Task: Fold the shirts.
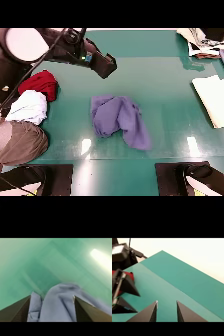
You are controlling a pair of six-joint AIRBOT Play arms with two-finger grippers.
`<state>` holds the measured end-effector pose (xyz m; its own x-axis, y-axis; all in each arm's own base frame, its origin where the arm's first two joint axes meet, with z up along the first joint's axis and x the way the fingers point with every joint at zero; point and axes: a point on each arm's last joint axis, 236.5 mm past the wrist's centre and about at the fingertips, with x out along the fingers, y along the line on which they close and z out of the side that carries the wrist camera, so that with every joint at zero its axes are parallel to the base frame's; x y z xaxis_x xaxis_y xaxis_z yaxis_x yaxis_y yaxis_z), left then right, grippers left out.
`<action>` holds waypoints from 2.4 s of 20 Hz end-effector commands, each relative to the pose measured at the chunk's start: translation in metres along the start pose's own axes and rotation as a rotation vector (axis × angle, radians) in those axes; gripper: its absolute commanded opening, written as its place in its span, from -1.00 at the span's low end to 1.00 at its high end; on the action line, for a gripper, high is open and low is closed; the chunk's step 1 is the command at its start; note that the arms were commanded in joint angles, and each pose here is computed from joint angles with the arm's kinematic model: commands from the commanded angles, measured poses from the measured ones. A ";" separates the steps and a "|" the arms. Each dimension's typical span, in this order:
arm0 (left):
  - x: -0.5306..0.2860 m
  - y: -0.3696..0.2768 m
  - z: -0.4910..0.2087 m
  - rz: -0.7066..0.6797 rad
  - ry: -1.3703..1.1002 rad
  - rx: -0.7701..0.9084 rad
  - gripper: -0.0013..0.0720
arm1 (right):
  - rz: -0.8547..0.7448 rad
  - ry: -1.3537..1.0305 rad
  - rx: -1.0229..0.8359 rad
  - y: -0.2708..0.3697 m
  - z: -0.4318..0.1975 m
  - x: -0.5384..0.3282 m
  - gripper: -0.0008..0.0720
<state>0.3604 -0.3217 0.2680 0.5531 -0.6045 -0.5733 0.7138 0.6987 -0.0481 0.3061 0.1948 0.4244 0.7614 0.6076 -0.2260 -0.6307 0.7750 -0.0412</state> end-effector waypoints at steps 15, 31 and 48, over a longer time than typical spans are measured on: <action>0.135 0.116 -0.281 0.007 0.557 -0.705 0.66 | 0.041 0.196 0.079 0.001 -0.050 0.034 -0.20; 0.142 0.124 -0.202 -0.002 0.457 -0.512 -0.91 | -0.212 0.991 0.699 -0.062 -0.391 -0.040 0.52; 0.091 0.150 -0.121 0.062 0.253 -0.467 -0.91 | 0.015 0.860 0.661 -0.014 -0.441 0.079 -0.91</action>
<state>0.4529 -0.2387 0.0583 0.3161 -0.4784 -0.8193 0.3774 0.8557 -0.3541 0.2704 0.1536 -0.0757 0.1017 0.4669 -0.8785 -0.1804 0.8771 0.4452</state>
